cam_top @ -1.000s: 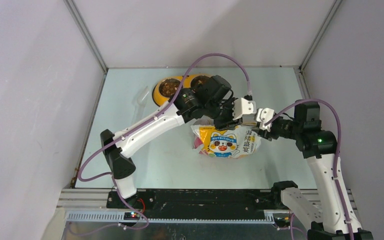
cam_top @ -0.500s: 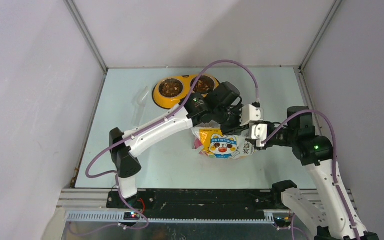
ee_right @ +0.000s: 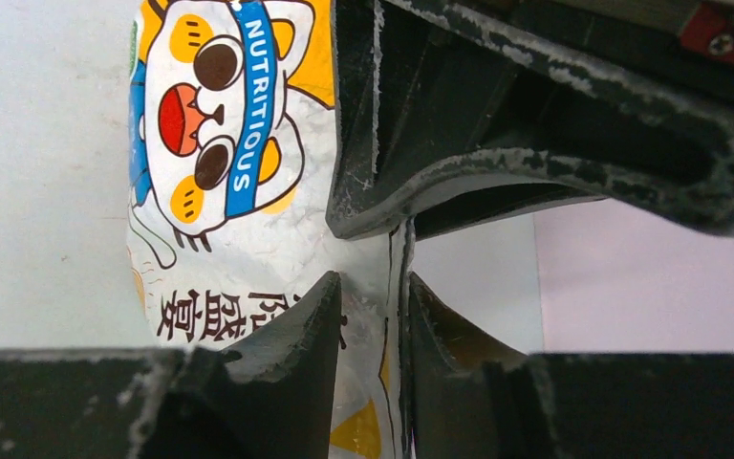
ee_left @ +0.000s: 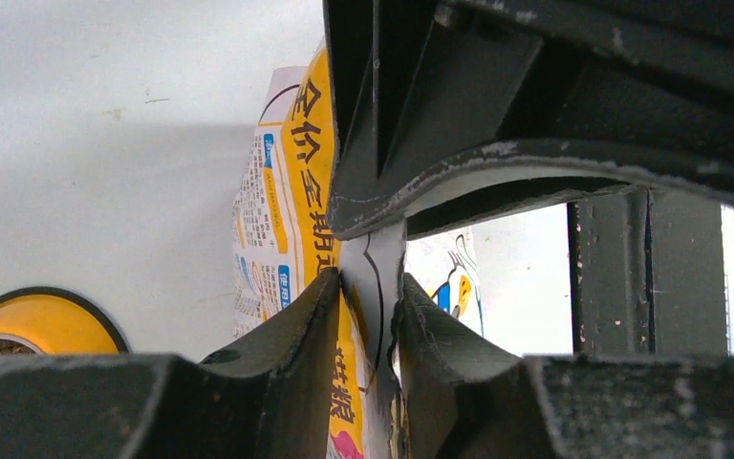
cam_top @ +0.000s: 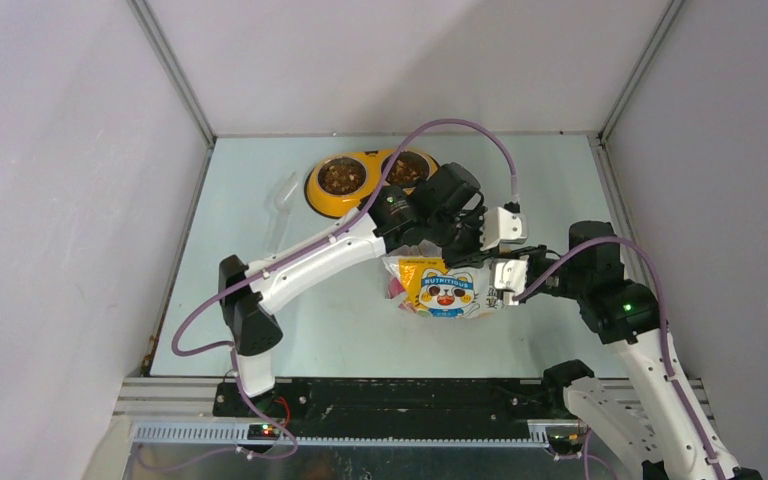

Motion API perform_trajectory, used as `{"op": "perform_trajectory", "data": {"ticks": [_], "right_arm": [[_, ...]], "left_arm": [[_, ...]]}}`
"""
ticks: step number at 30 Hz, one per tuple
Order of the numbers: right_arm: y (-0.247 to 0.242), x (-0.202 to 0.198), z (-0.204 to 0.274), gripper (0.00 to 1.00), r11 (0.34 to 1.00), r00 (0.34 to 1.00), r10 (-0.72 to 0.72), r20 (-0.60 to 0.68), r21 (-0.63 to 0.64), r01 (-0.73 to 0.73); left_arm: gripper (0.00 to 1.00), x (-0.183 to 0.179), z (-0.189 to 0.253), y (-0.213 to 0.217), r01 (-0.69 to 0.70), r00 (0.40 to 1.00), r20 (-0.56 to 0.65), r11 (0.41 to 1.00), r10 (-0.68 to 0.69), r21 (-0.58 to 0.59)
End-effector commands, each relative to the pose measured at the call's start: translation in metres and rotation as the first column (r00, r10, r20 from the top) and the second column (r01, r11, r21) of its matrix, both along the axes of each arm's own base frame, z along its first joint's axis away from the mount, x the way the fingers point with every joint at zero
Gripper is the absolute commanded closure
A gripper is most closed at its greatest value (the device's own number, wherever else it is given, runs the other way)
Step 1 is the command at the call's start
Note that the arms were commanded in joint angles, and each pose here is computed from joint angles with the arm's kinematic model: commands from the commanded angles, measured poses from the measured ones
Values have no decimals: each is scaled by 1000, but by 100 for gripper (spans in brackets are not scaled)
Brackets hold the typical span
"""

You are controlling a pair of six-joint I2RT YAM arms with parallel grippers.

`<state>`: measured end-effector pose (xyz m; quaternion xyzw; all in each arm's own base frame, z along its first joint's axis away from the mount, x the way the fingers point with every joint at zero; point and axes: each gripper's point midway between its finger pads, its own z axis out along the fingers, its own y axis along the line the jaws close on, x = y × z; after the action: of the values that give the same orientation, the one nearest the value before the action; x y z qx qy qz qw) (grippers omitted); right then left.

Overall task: Serve the pet food
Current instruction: Close the pet food bag at the center of the board.

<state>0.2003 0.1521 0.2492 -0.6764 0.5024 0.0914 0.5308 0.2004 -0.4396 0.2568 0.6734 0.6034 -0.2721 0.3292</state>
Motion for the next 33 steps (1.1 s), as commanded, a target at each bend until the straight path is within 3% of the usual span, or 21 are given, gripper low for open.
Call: {"op": "perform_trajectory", "data": {"ticks": [1, 4, 9, 13, 17, 21, 24, 28, 33], "right_arm": [[-3, 9, 8, 70, 999, 998, -43, 46, 5, 43], [-4, 12, 9, 75, 998, 997, -55, 55, 5, 55], [-4, 12, 9, 99, 998, 996, -59, 63, -7, 60], [-3, 13, 11, 100, 998, 996, -64, 69, -3, 64], [-2, 19, 17, 100, 994, 993, -100, 55, 37, 98], [2, 20, 20, 81, 993, 994, -100, 42, 64, 97], [3, 21, 19, 61, 994, 994, -97, 51, 55, 94], [7, 15, 17, 54, 998, 996, -55, 69, 30, 53], [9, 7, 19, 53, 1000, 997, -13, 82, 6, 13]], "left_arm": [[66, 2, 16, 3, -12, 1000, 23, 999, 13, -42], [66, 1, 15, 4, -7, 1000, 22, 999, 8, -38], [66, 2, 15, 7, -9, 1000, 24, 999, 10, -36], [65, 6, 20, 13, -23, 999, 31, 999, 25, -43], [55, 13, 25, 25, -45, 998, 42, 998, 47, -45], [53, 20, 29, 45, -72, 996, 51, 996, 74, -45], [53, 24, 22, 60, -93, 995, 45, 995, 94, -25], [53, 28, 18, 82, -117, 992, 38, 993, 117, -7], [54, 25, 16, 104, -119, 993, 27, 993, 118, 12]]}}
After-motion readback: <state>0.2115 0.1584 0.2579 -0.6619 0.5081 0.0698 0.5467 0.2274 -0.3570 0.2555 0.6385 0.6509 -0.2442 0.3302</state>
